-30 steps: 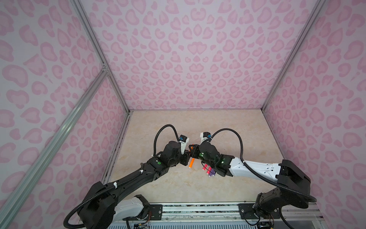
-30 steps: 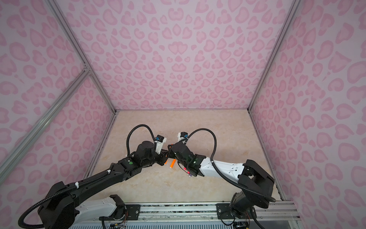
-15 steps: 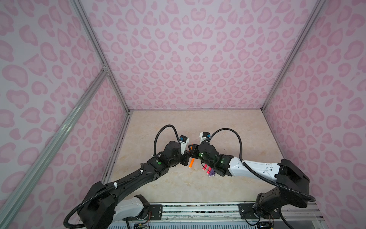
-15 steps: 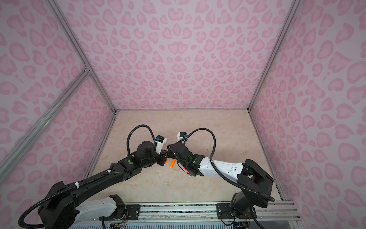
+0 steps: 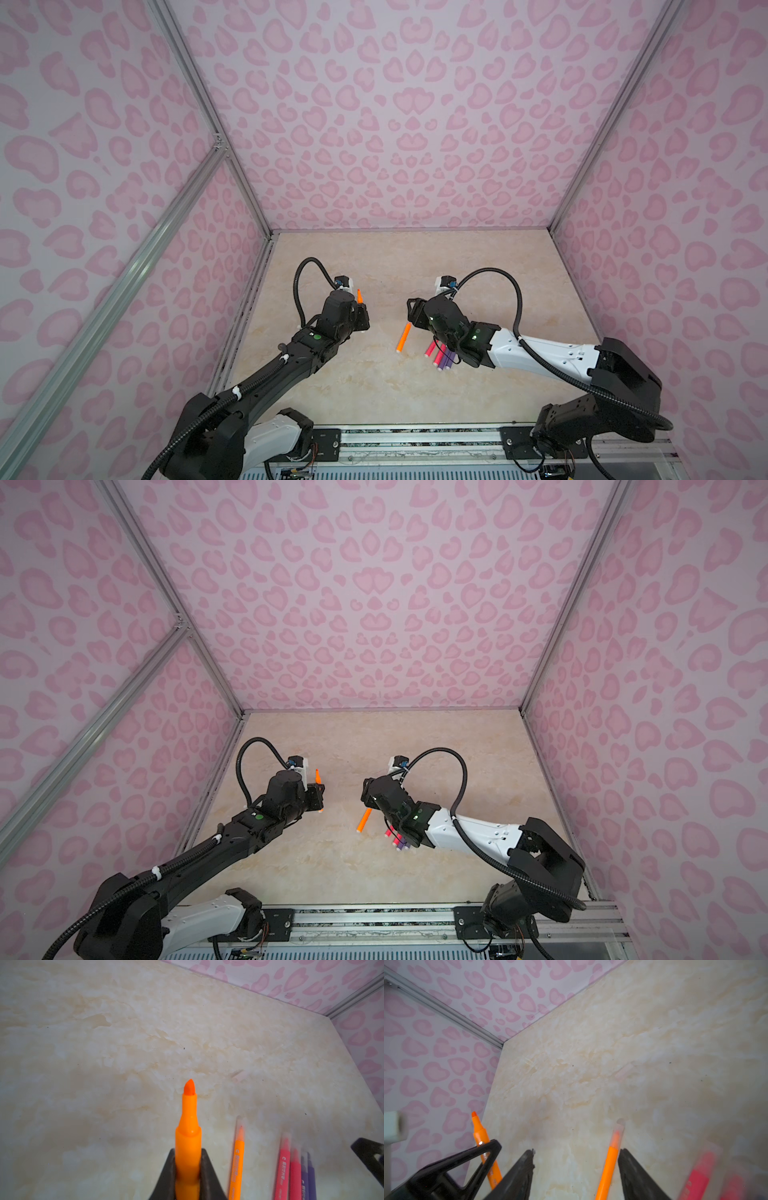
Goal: Insert the pens into the pen caps
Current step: 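Open the right gripper and move it toward a pale cap on the table, then grasp the pale cap with the right gripper, then bring the pale cap in the right gripper over the upright highlighter tip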
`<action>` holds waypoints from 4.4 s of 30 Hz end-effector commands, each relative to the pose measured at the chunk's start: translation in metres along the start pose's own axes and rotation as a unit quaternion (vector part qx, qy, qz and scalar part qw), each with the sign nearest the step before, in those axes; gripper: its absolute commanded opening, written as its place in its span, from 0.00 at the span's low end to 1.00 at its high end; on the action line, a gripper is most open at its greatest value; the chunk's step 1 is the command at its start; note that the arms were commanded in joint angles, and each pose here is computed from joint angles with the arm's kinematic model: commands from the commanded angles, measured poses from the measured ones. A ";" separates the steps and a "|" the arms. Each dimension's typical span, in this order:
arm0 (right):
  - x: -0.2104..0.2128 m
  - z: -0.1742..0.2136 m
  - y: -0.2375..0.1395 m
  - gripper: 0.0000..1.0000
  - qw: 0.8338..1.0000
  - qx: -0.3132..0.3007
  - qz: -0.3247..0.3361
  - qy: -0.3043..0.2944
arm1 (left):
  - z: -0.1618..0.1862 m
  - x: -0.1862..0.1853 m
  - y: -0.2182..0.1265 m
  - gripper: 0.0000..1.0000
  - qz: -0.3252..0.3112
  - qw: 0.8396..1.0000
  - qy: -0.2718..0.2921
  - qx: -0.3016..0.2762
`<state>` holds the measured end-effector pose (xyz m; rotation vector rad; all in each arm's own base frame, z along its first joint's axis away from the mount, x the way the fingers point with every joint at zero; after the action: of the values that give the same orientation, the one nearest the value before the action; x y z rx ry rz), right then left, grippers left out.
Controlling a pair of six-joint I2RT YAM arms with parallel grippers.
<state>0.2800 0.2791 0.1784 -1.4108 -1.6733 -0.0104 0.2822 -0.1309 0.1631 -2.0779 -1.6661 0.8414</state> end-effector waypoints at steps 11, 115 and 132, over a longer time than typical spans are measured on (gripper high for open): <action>-0.029 -0.035 0.089 0.61 0.988 0.032 0.146 -0.029 | -0.007 0.009 -0.005 0.03 -0.040 0.999 -0.015 -0.010; -0.059 -0.006 0.174 0.09 0.964 0.080 0.245 -0.069 | -0.008 -0.020 -0.002 0.03 0.062 0.998 0.002 0.003; -0.006 -0.073 0.038 0.03 0.998 -0.020 0.059 0.028 | 0.005 -0.116 -0.030 0.03 0.256 0.954 0.155 -0.021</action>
<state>0.3597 0.2462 0.1794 -1.5924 -1.5057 0.0899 0.2422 -0.2262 0.1869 -2.4545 -1.0633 0.6671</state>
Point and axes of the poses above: each gripper's point midway between its finger pads, its own y axis out along the fingers, its own x axis along the line the jaws close on, z = x × y, the point moved 5 cm from there along -y, back along the fingers, and after that the axes turned 7 degrees about y, right-handed, at the moved point
